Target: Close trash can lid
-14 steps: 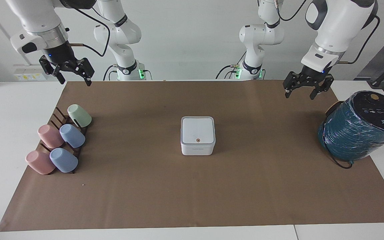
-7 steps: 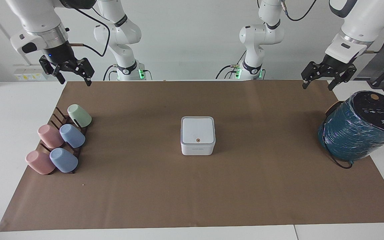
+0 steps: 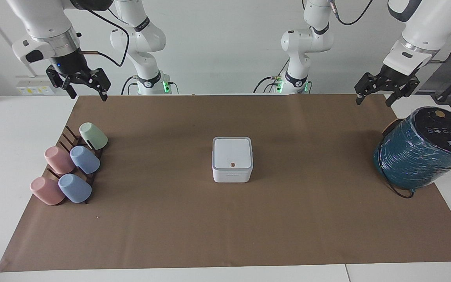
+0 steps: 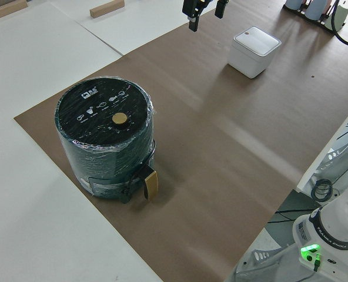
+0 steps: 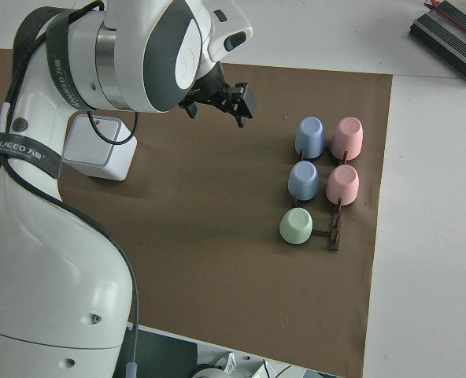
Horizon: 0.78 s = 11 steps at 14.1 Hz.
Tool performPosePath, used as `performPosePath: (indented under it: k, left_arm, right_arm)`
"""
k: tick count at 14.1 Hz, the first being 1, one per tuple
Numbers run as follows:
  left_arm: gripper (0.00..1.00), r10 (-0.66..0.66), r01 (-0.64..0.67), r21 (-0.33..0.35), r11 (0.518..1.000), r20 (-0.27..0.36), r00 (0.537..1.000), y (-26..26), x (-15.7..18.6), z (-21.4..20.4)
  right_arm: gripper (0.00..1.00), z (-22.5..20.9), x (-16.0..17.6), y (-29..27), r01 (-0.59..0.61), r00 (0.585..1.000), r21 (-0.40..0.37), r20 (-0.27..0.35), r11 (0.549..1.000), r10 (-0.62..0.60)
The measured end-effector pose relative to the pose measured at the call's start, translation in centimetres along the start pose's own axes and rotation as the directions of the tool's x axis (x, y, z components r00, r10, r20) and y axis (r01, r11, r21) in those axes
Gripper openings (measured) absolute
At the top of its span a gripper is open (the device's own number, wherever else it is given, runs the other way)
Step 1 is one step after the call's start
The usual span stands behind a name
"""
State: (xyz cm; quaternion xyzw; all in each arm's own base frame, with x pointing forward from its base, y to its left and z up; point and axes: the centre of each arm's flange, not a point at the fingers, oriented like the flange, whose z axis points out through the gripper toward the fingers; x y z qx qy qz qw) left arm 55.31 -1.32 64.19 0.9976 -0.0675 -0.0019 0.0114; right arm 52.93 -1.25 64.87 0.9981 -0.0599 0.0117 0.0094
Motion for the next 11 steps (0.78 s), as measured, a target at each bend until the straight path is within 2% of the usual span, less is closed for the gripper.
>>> performPosePath:
  k: [11]
  left_arm:
    - [1.00, -0.003, 0.003, -0.003, 1.000, 0.010, 1.000, -0.12, -0.18, 0.45]
  right_arm:
    - [1.00, 0.00, 0.00, 0.00, 0.000, 1.000, 0.000, 0.000, 1.000, 0.000]
